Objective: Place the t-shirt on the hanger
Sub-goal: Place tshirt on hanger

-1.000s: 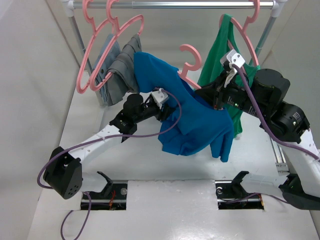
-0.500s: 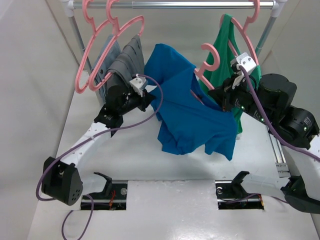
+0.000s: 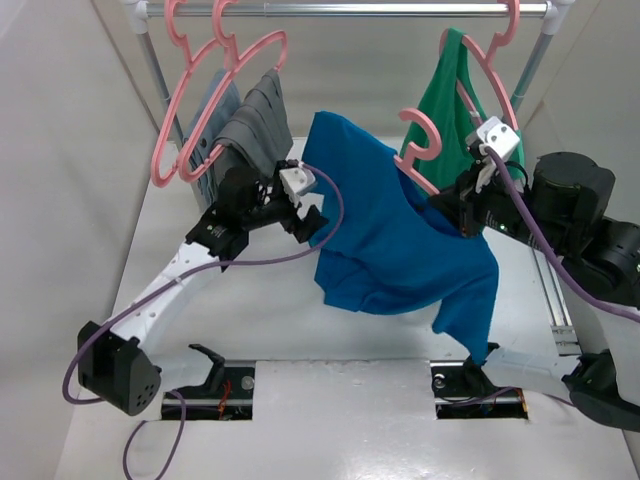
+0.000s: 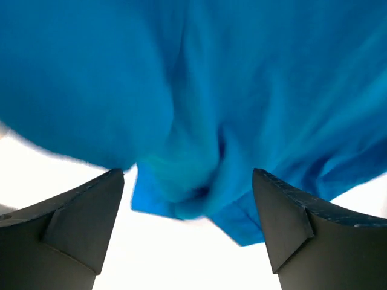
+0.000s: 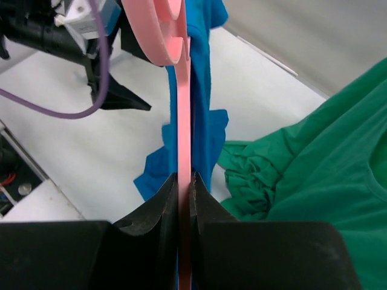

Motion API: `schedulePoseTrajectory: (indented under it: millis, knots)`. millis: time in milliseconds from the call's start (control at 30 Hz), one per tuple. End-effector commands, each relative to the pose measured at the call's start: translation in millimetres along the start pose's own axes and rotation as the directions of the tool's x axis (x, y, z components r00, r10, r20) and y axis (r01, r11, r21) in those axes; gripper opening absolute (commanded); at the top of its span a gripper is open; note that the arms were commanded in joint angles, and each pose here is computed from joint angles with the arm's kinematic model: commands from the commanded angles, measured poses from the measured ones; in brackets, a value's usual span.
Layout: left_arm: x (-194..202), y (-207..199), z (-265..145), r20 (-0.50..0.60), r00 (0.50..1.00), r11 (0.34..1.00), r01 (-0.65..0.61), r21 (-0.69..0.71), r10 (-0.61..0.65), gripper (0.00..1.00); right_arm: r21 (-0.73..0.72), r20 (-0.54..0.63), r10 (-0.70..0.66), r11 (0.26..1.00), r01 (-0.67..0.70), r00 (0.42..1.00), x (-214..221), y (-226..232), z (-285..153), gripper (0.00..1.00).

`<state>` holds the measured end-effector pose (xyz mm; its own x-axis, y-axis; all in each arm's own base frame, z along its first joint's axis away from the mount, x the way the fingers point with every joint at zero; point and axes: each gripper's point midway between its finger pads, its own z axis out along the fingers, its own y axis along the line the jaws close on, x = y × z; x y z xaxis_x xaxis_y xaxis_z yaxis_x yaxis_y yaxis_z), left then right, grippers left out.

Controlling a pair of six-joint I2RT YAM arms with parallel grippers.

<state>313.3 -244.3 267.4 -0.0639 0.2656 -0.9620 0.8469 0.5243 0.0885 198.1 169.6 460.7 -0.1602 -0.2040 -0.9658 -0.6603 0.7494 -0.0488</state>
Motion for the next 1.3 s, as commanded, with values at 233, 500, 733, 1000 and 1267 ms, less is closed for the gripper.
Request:
schedulePoseTrajectory:
  millis: [233, 500, 733, 1000, 1267]
  knots:
    - [-117.5, 6.8, -70.2, 0.32, 0.91, 0.951, -0.19, -0.244, 0.264, 0.9, -0.044, -0.009, -0.058, 0.997, 0.057, 0.998, 0.3, 4.3, -29.1, 0.0]
    - [-74.2, 11.1, -31.6, 0.163, 0.972, 0.985, -0.164, -0.059, 0.172, 0.95, -0.222, 0.039, -0.101, 0.969, 0.107, 0.994, -1.4, 34.3, -45.6, 0.0]
    - [-54.3, 21.4, -27.7, 0.155, 0.98, 0.992, -0.126, -0.004, 0.125, 0.53, -0.262, 0.101, -0.099, 0.957, 0.122, 0.99, -6.3, 42.6, -67.2, 0.0]
    - [-48.1, 28.4, -45.7, 0.148, 0.989, 0.998, -0.025, 0.06, 0.016, 0.0, -0.167, 0.011, -0.103, 0.98, 0.104, 0.995, 10.8, 24.1, -85.2, 0.0]
    - [-25.3, 69.2, -50.8, 0.089, 0.994, 0.994, 0.072, -0.085, -0.064, 0.0, -0.115, 0.008, -0.063, 0.991, 0.064, 0.998, 15.6, 16.6, -106.4, 0.0]
